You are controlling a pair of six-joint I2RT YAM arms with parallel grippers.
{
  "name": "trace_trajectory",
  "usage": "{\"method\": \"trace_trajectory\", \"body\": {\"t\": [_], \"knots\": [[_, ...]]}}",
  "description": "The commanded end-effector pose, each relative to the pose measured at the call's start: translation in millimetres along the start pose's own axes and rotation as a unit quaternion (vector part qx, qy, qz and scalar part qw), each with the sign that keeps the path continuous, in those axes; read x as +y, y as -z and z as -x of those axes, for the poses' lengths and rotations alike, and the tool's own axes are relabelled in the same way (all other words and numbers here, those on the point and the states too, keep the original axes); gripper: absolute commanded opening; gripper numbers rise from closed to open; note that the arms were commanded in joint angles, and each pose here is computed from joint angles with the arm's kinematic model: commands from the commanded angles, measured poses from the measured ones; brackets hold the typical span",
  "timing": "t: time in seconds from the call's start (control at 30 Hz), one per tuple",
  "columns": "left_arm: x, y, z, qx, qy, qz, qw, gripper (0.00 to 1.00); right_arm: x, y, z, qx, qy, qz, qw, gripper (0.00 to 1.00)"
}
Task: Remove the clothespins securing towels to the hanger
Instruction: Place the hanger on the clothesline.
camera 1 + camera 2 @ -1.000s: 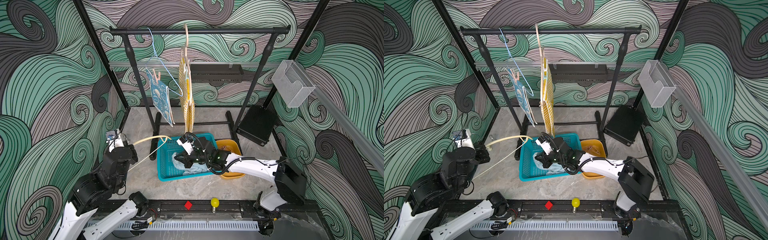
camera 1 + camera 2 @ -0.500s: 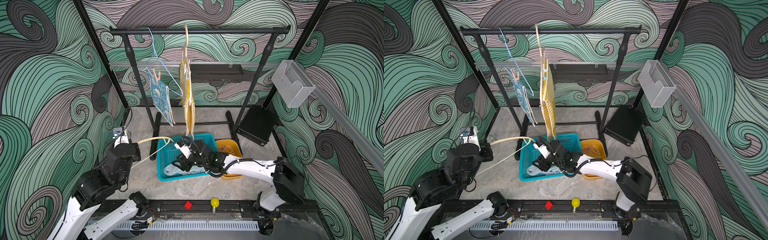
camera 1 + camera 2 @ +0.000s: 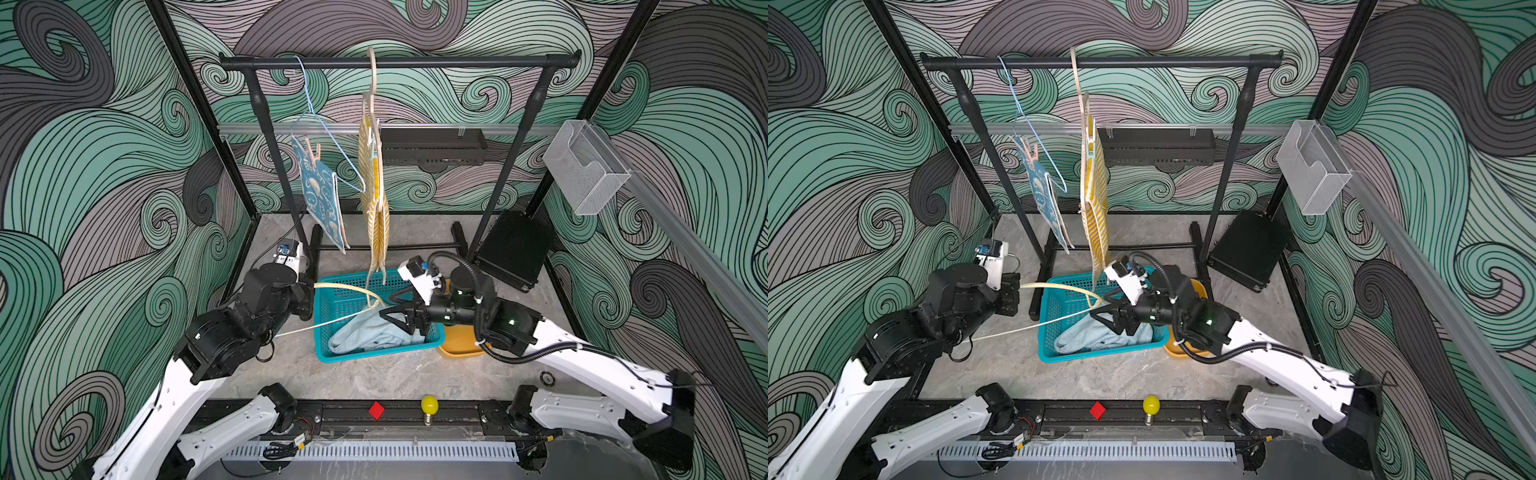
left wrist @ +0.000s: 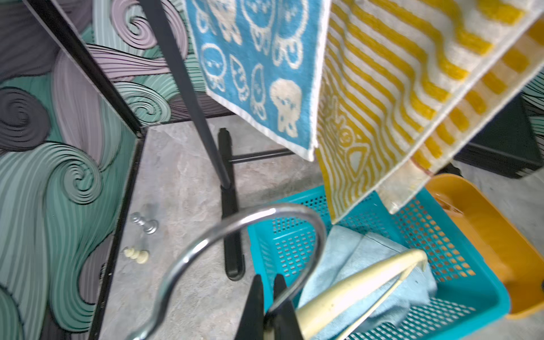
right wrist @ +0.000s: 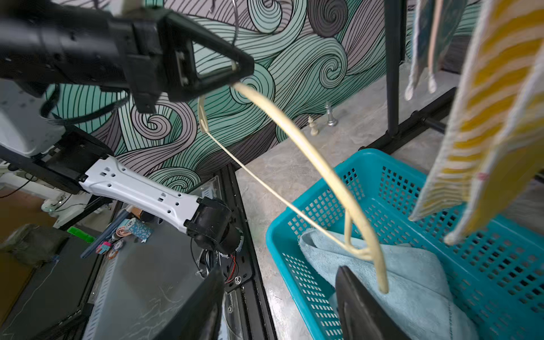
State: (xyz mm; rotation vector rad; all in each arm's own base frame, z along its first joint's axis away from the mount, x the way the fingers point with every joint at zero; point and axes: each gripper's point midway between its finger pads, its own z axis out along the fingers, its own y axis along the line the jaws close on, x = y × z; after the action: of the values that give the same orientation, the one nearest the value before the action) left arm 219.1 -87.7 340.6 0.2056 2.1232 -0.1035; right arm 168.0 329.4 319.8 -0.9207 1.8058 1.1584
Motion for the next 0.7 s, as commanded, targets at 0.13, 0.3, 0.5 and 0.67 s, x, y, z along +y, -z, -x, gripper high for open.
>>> {"method": "trace_trajectory", "body": {"t": [0.13,0.3,0.5,0.67], "knots": [[-53.1,6.5,18.6,0.002,0.011,-0.139,0.99,0.0,-5.5,28.7,-34.7,0.071,-0.002,0.006,0.997,0.64],[-67.3,8.3,22.9,0.007,0.012,-0.174,0.985,0.0,-6.6,29.7,-48.2,0.094,-0.008,0.007,0.996,0.64],[-75.7,16.2,30.3,-0.002,0.016,-0.202,0.979,0.0,-6.4,28.3,-55.5,0.102,-0.011,0.014,0.995,0.64],[-77.2,18.0,32.0,-0.006,0.019,-0.208,0.978,0.0,-7.6,27.8,-54.2,0.1,-0.004,0.011,0.995,0.64]]}}
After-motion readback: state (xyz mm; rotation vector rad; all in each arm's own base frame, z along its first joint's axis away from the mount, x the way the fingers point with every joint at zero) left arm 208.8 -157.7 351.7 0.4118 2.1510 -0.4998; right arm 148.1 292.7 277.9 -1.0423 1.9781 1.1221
